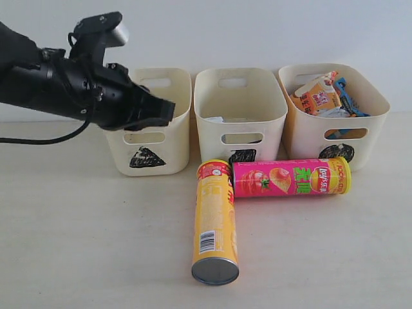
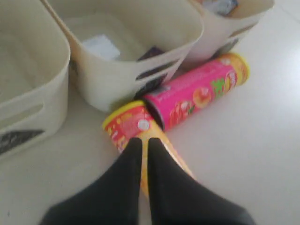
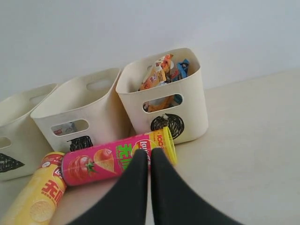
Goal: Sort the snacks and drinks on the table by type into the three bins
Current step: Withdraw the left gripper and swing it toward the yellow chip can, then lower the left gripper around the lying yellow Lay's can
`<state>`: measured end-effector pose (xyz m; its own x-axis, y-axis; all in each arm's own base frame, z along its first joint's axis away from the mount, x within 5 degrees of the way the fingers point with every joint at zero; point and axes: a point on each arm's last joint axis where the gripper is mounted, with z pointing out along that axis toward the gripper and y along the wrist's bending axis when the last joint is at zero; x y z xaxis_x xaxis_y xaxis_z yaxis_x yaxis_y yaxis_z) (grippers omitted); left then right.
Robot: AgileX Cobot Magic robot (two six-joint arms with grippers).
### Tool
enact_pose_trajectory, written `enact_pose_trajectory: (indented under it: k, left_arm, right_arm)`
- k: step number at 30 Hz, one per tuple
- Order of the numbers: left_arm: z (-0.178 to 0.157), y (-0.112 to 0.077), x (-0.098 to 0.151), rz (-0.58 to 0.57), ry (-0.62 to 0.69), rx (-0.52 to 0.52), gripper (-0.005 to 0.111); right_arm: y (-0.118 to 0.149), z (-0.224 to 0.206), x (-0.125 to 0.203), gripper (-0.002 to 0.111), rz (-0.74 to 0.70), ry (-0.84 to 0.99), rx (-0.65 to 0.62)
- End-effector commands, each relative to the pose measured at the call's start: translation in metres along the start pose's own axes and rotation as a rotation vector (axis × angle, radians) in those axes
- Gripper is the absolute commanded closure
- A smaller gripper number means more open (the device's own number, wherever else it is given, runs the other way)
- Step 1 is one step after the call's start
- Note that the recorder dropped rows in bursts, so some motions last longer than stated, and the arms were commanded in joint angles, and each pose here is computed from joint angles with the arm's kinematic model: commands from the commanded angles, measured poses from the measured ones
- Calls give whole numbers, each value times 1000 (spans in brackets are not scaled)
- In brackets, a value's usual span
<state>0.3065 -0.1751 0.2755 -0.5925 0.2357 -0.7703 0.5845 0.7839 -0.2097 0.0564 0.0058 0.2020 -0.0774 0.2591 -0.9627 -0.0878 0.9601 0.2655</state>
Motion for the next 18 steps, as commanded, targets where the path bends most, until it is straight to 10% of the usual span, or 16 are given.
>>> enact_pose_trajectory:
  k: [1,10,18]
  left_arm:
    - [-8,2,17,-37,222,-62,103]
    - [-10,-6,32,-58,417,-106,101]
    - [4,-38,38,29,430,23,52]
  right_arm:
    - [0,0,1,108,-16,1,-2]
    - [0,0,1,108,-16,1,-2]
    - [0,0,2,108,-10,5,-2]
